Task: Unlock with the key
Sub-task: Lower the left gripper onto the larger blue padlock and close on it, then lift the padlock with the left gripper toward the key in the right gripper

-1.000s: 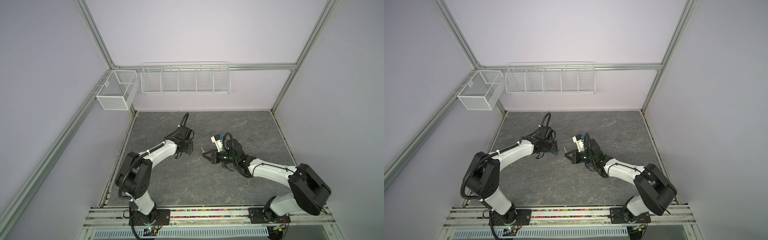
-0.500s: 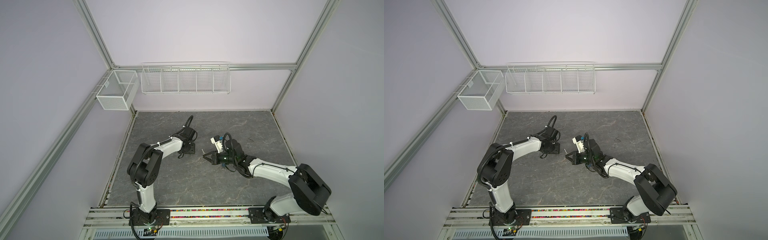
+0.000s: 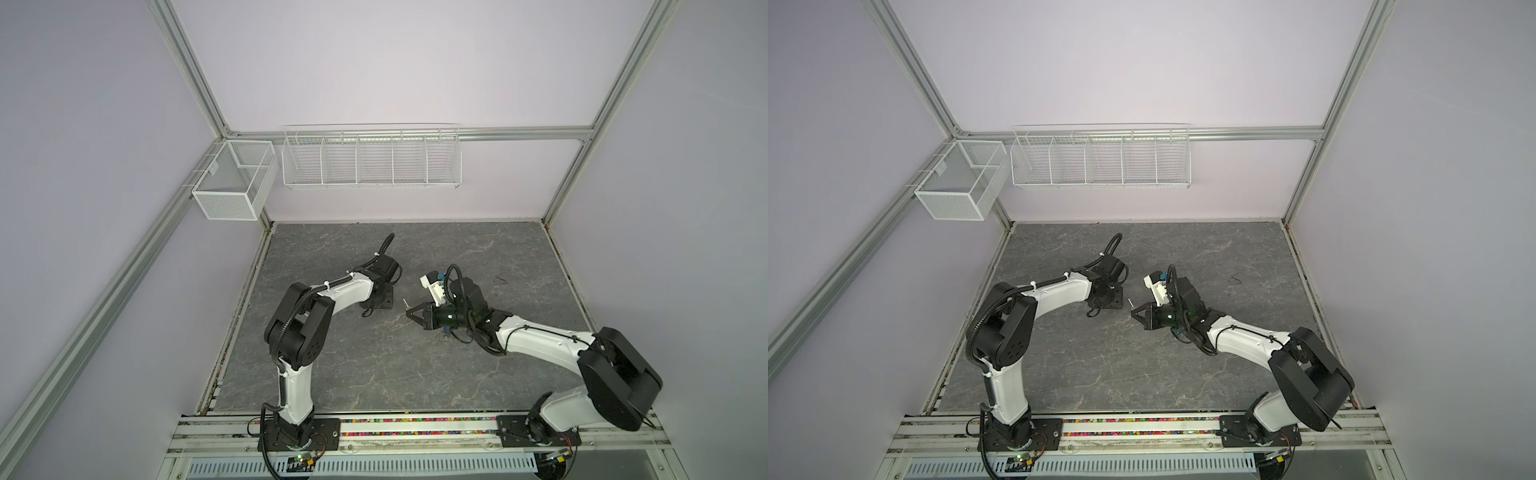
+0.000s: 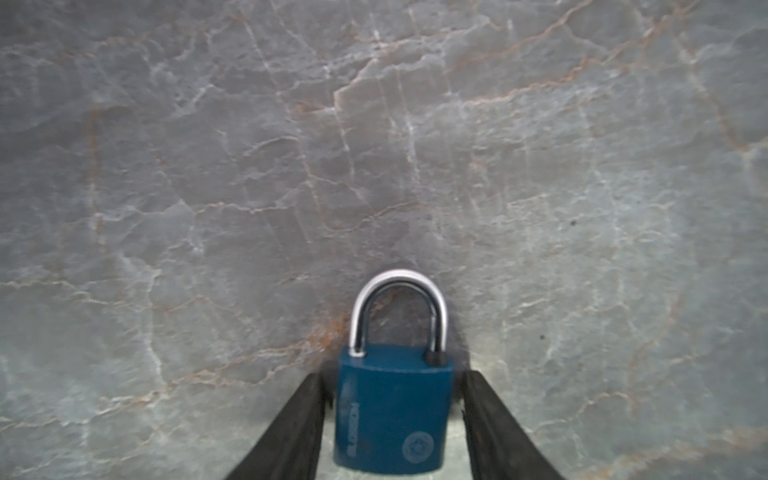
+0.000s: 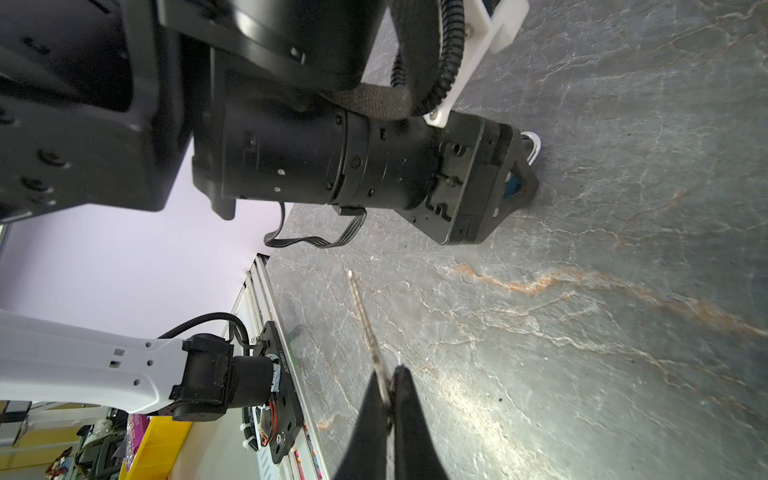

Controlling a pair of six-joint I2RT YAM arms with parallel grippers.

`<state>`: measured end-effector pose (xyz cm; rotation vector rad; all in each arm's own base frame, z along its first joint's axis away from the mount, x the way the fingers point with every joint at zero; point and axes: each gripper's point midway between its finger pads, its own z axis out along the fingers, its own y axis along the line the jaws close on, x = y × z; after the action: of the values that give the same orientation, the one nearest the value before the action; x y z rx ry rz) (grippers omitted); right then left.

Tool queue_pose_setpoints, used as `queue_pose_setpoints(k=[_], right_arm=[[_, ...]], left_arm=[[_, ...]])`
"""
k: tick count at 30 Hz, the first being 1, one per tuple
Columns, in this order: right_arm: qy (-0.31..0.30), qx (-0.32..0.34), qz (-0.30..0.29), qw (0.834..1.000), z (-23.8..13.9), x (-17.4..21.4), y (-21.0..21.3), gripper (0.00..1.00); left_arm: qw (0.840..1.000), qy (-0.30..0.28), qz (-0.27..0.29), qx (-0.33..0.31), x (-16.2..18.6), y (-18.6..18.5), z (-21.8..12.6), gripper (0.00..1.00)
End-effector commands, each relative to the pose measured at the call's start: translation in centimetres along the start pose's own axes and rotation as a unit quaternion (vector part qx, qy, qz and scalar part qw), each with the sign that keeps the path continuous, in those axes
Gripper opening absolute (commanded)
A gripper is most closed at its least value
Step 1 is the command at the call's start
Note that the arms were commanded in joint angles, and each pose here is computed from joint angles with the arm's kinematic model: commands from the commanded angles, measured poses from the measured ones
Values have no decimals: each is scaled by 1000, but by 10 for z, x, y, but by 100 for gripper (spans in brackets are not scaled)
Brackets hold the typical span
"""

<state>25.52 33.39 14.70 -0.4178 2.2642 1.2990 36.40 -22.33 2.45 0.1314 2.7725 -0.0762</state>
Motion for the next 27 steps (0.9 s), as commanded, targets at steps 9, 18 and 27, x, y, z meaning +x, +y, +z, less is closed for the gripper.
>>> queue_pose_setpoints(k=[9, 18, 27], right_arm=[[-9, -7, -13, 1000, -3, -7, 7, 6], [-9, -2, -13, 1000, -5, -6, 6, 6], [-10, 0, -11, 1000, -6, -7, 5, 6]], left_arm=[[1000, 24, -7, -9, 17, -4, 9, 47], [997, 38, 10, -60, 25, 8, 21, 45], [998, 45, 8, -50, 30, 4, 31, 44]])
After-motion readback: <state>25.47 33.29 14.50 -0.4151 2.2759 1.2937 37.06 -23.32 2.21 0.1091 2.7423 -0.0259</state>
